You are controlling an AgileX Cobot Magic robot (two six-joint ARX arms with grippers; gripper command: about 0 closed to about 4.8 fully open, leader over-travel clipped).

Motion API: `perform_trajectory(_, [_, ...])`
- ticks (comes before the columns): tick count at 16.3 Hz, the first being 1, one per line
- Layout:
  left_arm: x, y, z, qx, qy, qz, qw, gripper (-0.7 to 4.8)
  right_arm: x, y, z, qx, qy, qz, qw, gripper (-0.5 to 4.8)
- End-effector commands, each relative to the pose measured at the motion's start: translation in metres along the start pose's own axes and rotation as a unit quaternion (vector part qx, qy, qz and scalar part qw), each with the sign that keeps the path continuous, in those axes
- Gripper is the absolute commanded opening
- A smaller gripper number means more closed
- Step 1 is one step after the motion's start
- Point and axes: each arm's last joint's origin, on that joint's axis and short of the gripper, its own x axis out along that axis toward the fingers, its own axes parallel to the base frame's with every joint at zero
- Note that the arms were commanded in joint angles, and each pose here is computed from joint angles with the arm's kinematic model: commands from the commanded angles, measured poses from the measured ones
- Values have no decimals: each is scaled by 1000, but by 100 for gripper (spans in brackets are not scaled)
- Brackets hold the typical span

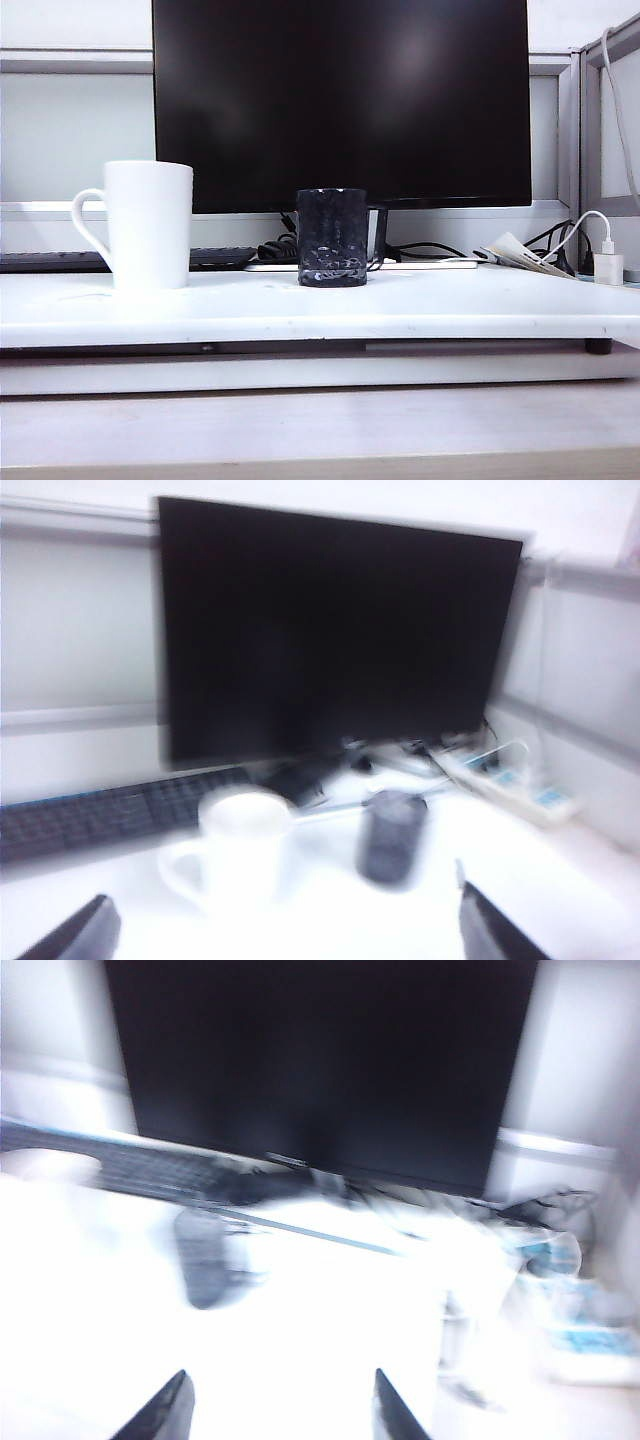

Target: Carefully pick up the black cup and pour some water from the black cup into the white cup.

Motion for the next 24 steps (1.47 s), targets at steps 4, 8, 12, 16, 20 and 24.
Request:
perform_trajectory(4, [52,8,-59,-82,53,-44,994,479,70,17,-76,83,-10,116,990,208])
perform_trajectory(8, [78,16,-110,-106,84,-40,990,479,101,22,-130,82,6,103,991,208])
perform_trajectory(12, [87,24,-159,-112,154,-8,982,479,106,22,-174,80,64,79,992,207])
perform_trajectory(16, [89,31,-186,-107,181,45,977,479,106,18,-182,68,71,-9,995,207])
perform_trajectory(20, [90,33,-185,-97,162,84,978,9,106,15,-187,49,92,-46,993,-1])
perform_trajectory(24, [90,33,-185,-98,162,80,979,-5,106,15,-188,49,95,-47,993,0])
